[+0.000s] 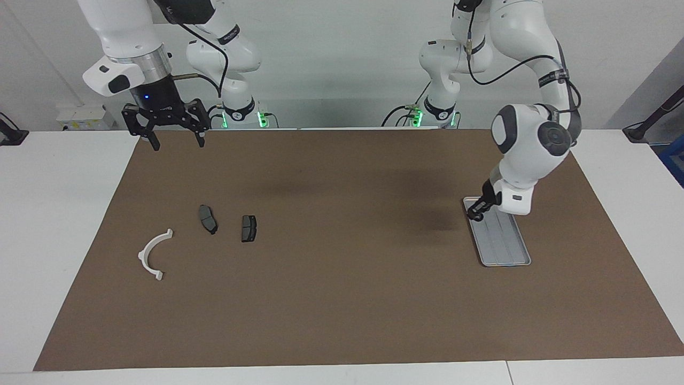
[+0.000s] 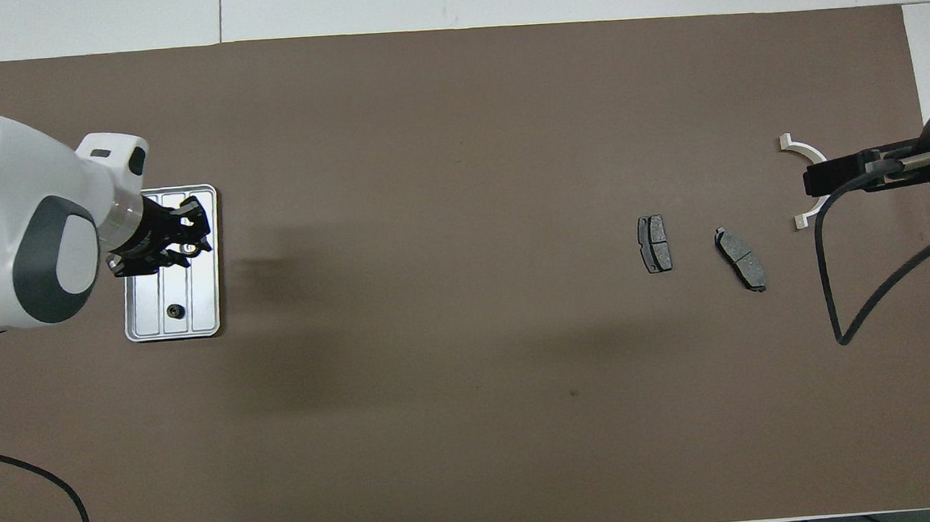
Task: Pick bearing gear from pile to tray
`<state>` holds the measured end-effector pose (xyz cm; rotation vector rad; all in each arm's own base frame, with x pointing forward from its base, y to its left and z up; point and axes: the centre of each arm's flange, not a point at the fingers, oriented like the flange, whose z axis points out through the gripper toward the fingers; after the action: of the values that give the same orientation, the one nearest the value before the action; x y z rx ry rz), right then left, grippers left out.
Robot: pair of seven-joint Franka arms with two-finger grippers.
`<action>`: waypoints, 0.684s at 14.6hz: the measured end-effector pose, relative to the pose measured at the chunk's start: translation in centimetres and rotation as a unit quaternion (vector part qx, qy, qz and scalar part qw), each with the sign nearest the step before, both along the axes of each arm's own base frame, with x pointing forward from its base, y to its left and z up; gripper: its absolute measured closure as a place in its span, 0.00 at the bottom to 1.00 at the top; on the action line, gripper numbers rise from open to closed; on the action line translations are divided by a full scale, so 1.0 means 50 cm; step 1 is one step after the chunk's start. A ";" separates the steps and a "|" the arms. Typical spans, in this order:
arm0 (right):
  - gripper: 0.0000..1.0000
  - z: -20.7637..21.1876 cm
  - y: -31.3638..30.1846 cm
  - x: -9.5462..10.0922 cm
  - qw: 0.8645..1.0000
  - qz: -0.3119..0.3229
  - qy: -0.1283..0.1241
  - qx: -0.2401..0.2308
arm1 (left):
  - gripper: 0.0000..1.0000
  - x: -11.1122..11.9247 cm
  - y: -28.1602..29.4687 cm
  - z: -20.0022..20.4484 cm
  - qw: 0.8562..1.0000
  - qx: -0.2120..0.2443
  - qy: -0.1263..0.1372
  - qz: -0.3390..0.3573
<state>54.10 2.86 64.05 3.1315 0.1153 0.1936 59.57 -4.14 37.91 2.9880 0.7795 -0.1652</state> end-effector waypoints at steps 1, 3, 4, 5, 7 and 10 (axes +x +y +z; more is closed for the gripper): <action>0.00 0.000 -0.006 -0.001 1.000 -0.003 0.001 0.000 | 0.66 0.000 0.033 -0.017 1.000 -0.001 -0.007 -0.006; 0.00 0.004 -0.018 -0.004 1.000 -0.008 0.002 0.000 | 0.66 0.002 0.054 -0.057 1.000 -0.001 -0.013 -0.018; 0.00 0.007 -0.024 -0.005 1.000 -0.011 0.001 0.000 | 0.66 0.007 0.060 -0.076 1.000 -0.001 -0.015 -0.023; 0.00 0.012 -0.028 -0.008 1.000 -0.013 -0.001 0.000 | 0.66 0.012 0.069 -0.091 1.000 0.000 -0.018 -0.026; 0.00 0.027 -0.028 -0.017 1.000 -0.013 -0.008 0.000 | 0.66 0.021 0.095 -0.110 0.999 0.001 -0.028 -0.024; 0.00 0.042 -0.031 -0.029 1.000 -0.015 -0.010 -0.001 | 0.66 0.028 0.112 -0.130 0.999 0.003 -0.036 -0.022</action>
<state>52.63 1.31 66.14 3.1259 0.0685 0.2259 60.97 1.46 31.43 2.9981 0.7089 -0.0559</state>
